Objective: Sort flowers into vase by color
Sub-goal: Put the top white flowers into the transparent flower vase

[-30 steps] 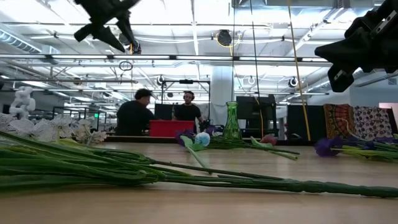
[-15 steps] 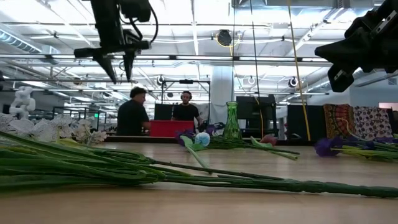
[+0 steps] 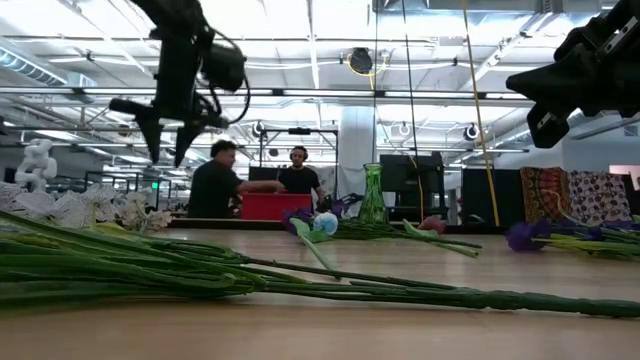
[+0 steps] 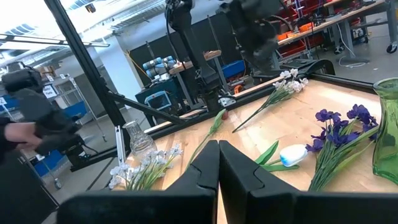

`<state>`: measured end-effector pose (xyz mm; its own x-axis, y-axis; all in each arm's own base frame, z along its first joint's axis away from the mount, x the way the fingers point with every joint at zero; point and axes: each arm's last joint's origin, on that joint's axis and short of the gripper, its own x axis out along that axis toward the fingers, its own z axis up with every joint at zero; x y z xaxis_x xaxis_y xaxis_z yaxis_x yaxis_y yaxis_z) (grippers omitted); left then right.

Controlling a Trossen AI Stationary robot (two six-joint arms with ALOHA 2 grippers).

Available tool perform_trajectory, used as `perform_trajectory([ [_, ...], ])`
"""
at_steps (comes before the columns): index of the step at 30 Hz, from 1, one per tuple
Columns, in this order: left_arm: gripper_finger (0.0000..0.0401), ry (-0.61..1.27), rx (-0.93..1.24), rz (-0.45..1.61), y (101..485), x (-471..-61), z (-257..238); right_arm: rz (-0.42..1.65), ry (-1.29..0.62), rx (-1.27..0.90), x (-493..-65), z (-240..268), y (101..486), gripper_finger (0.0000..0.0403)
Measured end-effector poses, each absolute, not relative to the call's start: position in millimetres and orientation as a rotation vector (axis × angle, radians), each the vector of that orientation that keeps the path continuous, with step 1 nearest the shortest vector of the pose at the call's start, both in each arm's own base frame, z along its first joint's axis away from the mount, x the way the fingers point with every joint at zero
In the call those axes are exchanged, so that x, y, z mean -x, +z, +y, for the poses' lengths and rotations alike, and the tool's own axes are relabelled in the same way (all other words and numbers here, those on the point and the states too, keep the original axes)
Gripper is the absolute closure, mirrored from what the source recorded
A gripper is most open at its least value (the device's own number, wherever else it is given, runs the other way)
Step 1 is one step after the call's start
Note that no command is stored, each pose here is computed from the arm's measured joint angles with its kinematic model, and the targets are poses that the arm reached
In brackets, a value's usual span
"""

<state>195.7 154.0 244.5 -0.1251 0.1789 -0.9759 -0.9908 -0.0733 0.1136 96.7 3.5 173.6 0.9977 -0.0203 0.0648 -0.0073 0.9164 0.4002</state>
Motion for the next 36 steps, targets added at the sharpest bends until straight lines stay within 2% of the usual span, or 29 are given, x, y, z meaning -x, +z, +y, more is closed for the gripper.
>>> perform_trajectory([
  [7, 0.0228, 1.46, 1.238, 1.184, 202, -162, 169, -0.068, -0.006, -0.412, -97, 4, 174, 0.0403],
  [14, 0.0228, 1.364, 1.432, 1.007, 164, -156, 172, -0.068, -0.006, -0.412, -97, 4, 174, 0.0403],
  [29, 0.023, 1.423, 1.41, 1.026, 133, -154, 169, -0.068, -0.007, -0.412, -97, 4, 174, 0.0403],
  [32, 0.0249, 1.422, 1.381, 1.021, 133, -157, 168, -0.068, -0.007, -0.412, -97, 4, 174, 0.0403],
  [36, 0.0313, 1.408, 1.355, 1.013, 133, -162, 166, -0.068, -0.007, -0.412, -97, 4, 174, 0.0403],
])
